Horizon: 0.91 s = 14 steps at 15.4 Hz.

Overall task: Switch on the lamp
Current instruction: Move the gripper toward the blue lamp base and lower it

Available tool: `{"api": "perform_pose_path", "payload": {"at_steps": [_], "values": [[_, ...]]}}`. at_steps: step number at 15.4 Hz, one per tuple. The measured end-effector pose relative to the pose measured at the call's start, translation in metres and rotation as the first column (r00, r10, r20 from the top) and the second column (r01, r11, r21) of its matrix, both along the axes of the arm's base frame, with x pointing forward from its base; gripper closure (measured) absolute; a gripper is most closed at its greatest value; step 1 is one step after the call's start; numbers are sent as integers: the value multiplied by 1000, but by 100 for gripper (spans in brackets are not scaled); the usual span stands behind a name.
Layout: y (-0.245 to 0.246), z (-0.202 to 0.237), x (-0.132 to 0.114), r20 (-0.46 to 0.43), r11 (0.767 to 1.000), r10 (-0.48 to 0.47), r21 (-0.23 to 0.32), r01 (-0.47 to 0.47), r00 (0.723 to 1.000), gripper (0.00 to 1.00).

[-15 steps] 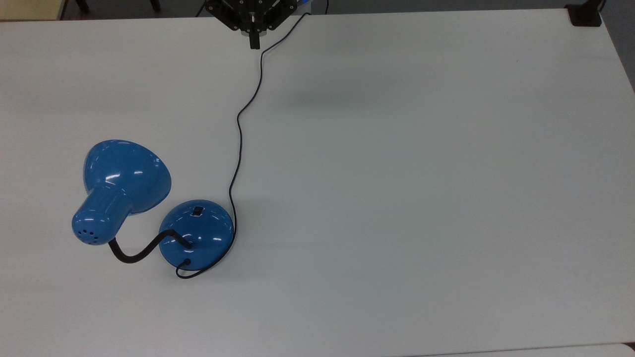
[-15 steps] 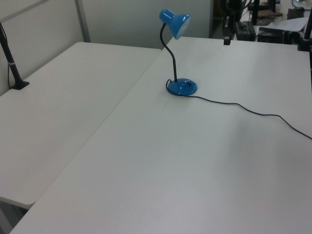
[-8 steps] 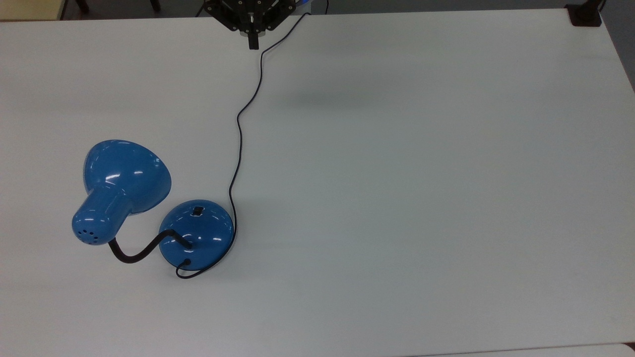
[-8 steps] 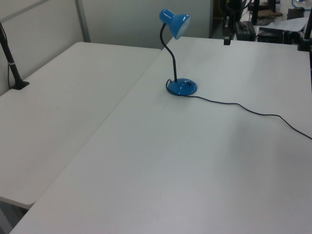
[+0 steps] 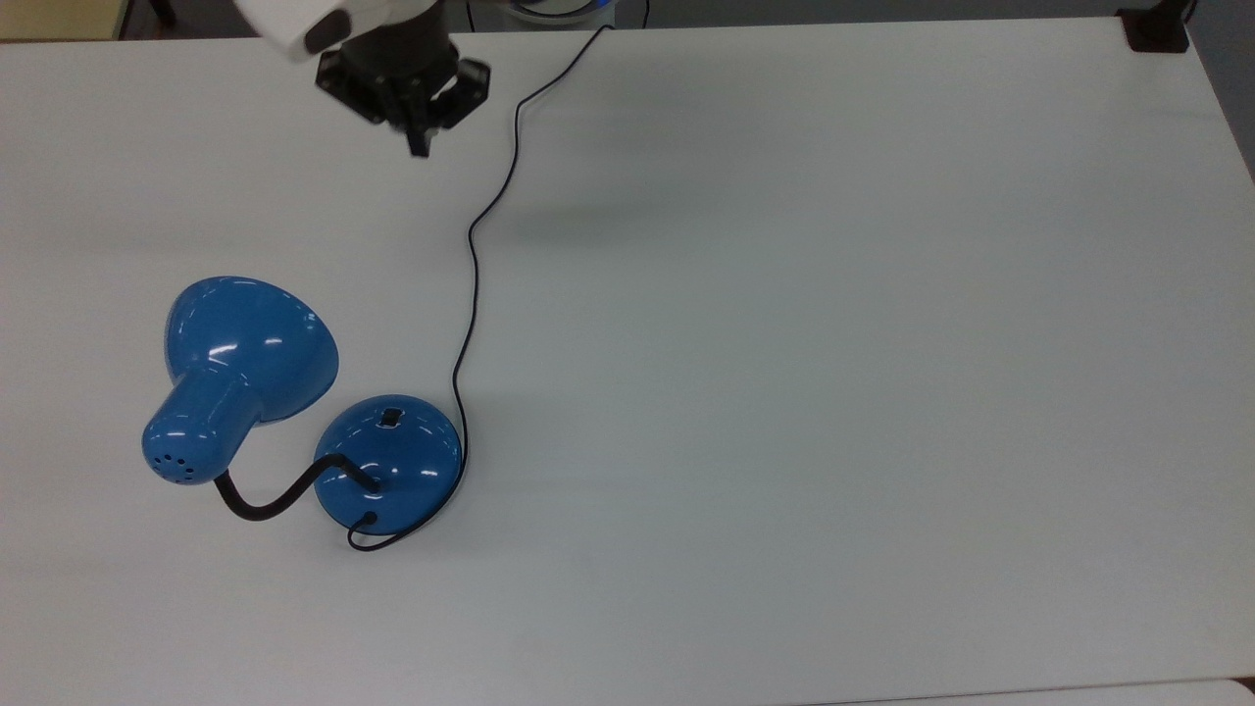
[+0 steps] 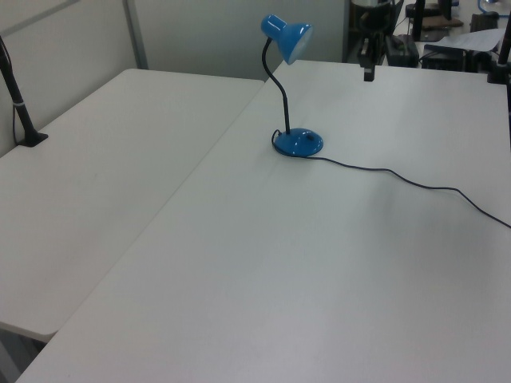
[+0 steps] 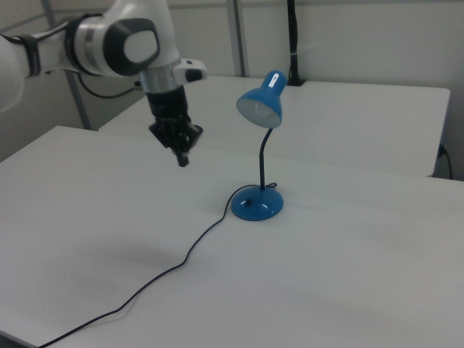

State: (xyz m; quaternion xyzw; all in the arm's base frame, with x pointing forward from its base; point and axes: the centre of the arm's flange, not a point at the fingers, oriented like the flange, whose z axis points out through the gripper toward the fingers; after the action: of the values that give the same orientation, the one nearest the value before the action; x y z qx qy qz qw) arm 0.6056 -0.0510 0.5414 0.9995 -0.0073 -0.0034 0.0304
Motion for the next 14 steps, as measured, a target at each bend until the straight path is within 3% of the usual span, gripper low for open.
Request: {"api": "perform_pose_path", "payload": {"at_steps": [8,14], "values": [[-45,-84,55,127,999,-38,-3,39,991,99],[-49,-127,72,181,999,-34,-3,36,983,99]]}}
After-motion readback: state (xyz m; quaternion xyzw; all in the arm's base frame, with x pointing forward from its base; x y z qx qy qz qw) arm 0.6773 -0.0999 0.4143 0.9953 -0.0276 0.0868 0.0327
